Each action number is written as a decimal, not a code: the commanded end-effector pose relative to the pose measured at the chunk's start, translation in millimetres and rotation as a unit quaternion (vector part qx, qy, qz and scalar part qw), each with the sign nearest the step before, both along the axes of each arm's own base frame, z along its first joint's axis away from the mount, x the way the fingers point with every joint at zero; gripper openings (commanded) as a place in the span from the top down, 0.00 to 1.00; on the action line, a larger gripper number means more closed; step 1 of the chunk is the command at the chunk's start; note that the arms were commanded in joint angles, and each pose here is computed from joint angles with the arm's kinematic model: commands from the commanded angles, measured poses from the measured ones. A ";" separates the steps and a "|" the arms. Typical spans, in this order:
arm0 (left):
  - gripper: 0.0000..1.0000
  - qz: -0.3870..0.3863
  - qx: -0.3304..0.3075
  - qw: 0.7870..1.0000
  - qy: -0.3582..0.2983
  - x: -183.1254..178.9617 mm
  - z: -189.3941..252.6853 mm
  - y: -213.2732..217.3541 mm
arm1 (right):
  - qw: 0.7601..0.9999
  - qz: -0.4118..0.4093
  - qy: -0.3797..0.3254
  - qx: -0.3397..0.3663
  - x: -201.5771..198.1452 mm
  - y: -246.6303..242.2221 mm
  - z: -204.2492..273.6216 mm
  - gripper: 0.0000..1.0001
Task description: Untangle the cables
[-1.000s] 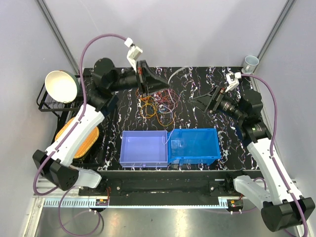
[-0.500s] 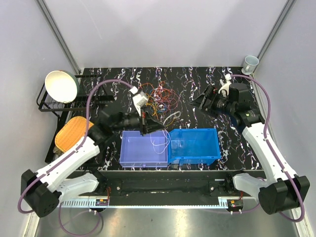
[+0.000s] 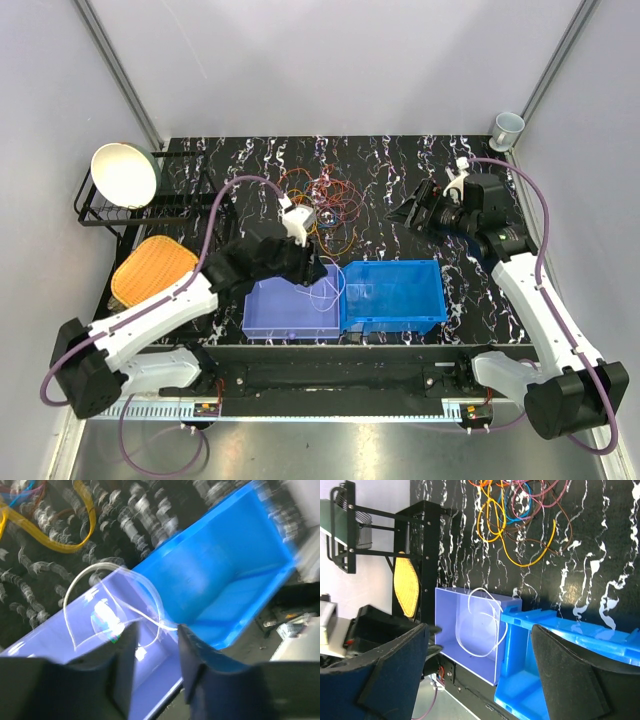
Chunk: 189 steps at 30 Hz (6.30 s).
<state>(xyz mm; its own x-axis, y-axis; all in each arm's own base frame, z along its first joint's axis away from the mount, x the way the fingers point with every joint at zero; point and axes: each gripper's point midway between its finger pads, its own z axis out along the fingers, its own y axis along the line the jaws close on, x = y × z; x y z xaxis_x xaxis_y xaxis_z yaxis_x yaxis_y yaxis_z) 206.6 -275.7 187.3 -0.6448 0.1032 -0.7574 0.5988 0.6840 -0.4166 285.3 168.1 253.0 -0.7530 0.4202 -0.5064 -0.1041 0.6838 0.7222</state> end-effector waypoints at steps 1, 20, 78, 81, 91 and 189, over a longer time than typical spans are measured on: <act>0.44 0.091 0.100 0.990 -0.032 21.0 8.4 24.8 | 1.000 0.001 -0.009 -0.009 -0.6 -1.0 0.1 0.12; 0.26 0.199 0.233 0.951 0.027 24.8 -66.6 72.0 | 1.000 0.002 0.002 -0.012 -1.9 -1.1 -9.3 0.12; 1.00 0.186 0.251 0.942 0.122 -34.5 -47.6 104.9 | 1.000 0.005 0.010 0.015 -9.5 3.8 -15.7 0.13; 0.33 0.208 0.239 0.942 0.109 -23.0 -39.1 100.6 | 1.000 0.008 0.011 0.016 -12.5 4.0 -16.2 0.13; 0.01 0.262 0.200 0.944 0.017 14.6 46.7 102.2 | 1.000 0.014 0.003 0.011 -19.1 2.3 -18.9 0.12; 0.99 0.051 -0.040 0.978 -0.198 144.1 269.1 8.8 | 0.981 0.091 -0.157 0.063 -24.3 38.9 93.6 0.04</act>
<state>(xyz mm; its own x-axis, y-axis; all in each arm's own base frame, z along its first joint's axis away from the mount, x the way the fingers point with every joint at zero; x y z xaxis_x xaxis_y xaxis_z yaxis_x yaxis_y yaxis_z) 367.9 -249.7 374.6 -0.4897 0.0149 -0.8718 0.4800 0.8393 -0.2553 266.1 194.0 314.2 -0.6764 0.3877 -0.6262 -0.3140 0.6173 0.7214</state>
